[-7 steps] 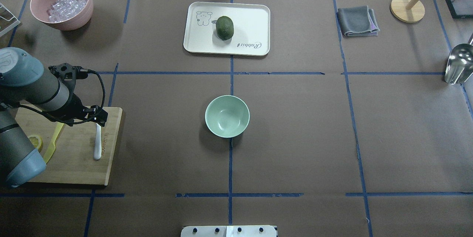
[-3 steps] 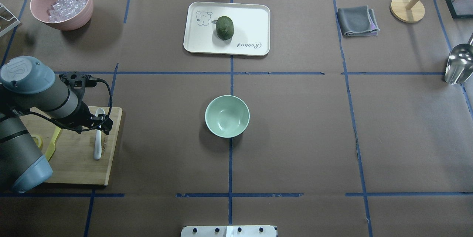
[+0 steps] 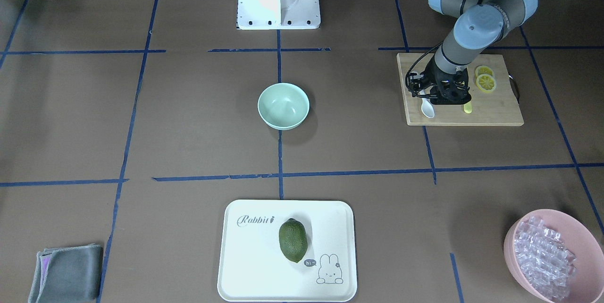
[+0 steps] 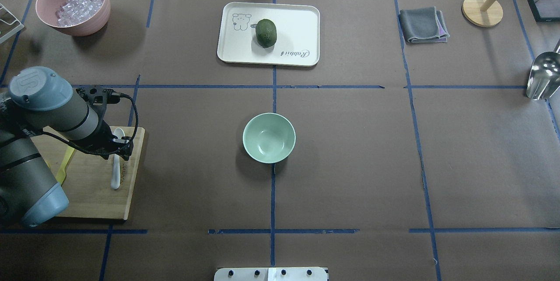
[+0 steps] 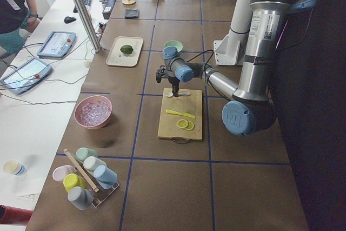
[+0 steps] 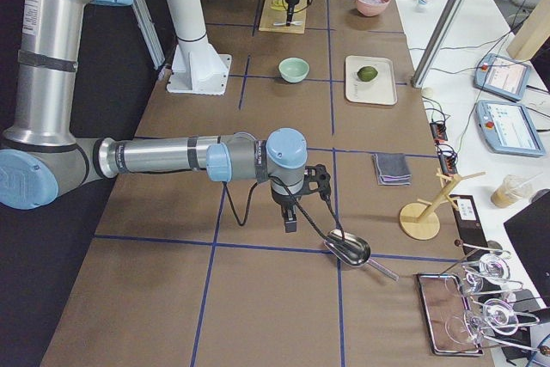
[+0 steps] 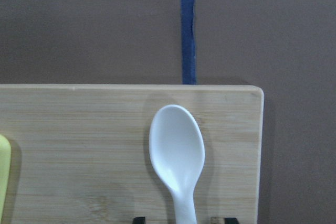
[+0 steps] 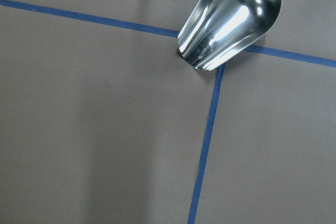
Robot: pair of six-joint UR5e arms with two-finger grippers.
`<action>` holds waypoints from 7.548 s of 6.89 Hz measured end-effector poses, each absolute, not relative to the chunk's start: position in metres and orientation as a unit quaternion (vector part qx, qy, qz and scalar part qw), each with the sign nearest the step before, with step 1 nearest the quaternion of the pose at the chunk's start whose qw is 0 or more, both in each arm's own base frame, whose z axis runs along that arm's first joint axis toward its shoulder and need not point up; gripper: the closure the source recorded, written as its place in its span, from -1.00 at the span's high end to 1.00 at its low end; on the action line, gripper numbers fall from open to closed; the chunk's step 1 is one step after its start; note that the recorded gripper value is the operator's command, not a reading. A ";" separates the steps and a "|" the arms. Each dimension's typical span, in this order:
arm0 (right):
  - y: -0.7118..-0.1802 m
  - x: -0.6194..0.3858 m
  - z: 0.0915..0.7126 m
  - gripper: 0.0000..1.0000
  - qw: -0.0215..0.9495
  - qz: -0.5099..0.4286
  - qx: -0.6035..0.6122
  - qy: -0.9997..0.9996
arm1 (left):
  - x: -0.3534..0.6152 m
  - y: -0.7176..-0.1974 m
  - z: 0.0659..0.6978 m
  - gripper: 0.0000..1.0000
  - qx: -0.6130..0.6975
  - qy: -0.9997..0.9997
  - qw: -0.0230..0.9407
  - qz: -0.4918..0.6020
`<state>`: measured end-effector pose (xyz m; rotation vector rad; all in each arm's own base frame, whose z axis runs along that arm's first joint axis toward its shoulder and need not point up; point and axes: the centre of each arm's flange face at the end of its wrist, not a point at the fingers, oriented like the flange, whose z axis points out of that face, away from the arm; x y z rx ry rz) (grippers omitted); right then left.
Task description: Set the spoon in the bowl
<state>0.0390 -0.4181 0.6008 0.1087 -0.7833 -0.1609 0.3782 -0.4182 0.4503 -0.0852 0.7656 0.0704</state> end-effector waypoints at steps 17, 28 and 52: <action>-0.415 0.039 0.601 1.00 0.920 -0.072 0.049 -0.382 | 0.538 -0.424 0.182 -0.94 0.007 0.500 0.861 0.091; -0.411 0.039 0.606 1.00 0.920 -0.073 0.045 -0.382 | 0.447 -0.460 0.242 0.99 0.025 0.433 0.889 0.146; -0.409 0.039 0.610 1.00 0.921 -0.068 0.040 -0.382 | -0.070 -0.414 0.616 1.00 0.009 0.405 0.914 0.015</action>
